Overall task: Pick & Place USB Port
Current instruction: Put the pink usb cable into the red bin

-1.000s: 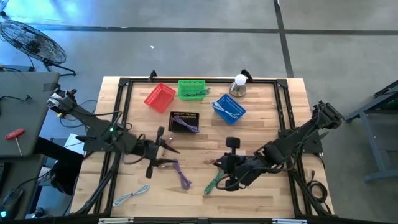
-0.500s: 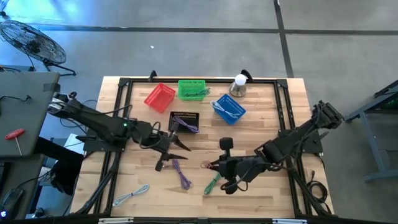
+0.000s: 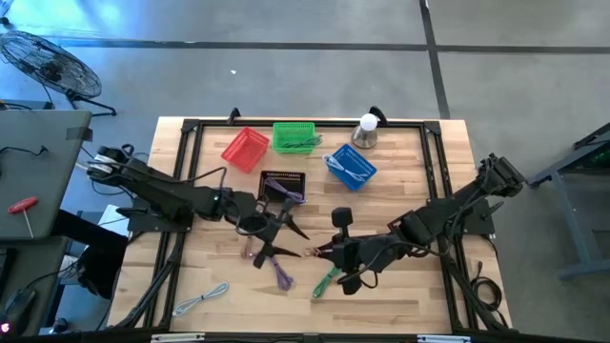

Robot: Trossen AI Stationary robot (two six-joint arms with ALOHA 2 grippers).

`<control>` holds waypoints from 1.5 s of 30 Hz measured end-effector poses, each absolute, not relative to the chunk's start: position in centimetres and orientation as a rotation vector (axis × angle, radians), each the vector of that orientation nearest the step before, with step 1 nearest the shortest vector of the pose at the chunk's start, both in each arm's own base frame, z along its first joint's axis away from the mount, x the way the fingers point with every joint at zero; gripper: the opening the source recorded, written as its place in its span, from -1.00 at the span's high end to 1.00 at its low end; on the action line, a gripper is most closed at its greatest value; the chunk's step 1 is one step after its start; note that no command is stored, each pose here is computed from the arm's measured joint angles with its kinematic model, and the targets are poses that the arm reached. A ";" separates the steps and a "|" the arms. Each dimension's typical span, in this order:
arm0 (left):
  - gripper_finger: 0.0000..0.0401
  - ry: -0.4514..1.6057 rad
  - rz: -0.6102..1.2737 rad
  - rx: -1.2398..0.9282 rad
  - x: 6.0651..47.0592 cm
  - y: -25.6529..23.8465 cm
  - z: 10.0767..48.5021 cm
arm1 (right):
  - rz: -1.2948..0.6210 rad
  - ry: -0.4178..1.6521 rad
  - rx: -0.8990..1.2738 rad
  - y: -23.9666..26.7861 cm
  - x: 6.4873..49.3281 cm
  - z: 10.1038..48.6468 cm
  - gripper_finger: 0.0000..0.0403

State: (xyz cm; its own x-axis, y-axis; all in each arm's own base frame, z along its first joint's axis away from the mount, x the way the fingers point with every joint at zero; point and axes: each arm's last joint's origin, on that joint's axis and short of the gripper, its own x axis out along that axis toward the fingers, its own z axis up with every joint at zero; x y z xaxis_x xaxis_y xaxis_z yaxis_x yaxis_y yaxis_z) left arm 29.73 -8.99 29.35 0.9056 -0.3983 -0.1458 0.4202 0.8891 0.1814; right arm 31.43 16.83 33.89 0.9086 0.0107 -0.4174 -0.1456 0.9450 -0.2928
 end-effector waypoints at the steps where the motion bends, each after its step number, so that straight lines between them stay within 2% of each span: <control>1: -0.09 0.090 -0.433 0.211 29.8 -9.1 29.4 | 0.084 0.420 -0.324 16.8 31.5 33.9 0.97; 22: -0.09 0.048 -0.433 0.160 30.1 -9.1 29.7 | 0.116 0.390 -0.322 14.6 33.3 34.0 0.97; 31: -0.09 0.082 -0.423 0.167 31.1 -9.4 28.3 | 0.130 0.370 -0.326 14.0 33.7 34.1 0.97; 38: -0.07 0.086 -0.254 0.221 31.3 -8.9 28.2 | 0.140 0.374 -0.313 14.1 33.7 34.1 0.97; 40: 0.00 0.091 -0.250 0.222 31.3 -8.9 28.1 | 0.142 0.379 -0.316 14.2 33.6 34.0 0.97; 42: 0.15 0.093 -0.249 0.221 31.3 -8.9 28.1 | 0.139 0.385 -0.319 14.4 33.5 34.0 0.97; 45: 0.61 0.104 -0.251 0.228 31.3 -9.0 28.0 | 0.135 0.401 -0.315 14.4 33.4 33.8 0.97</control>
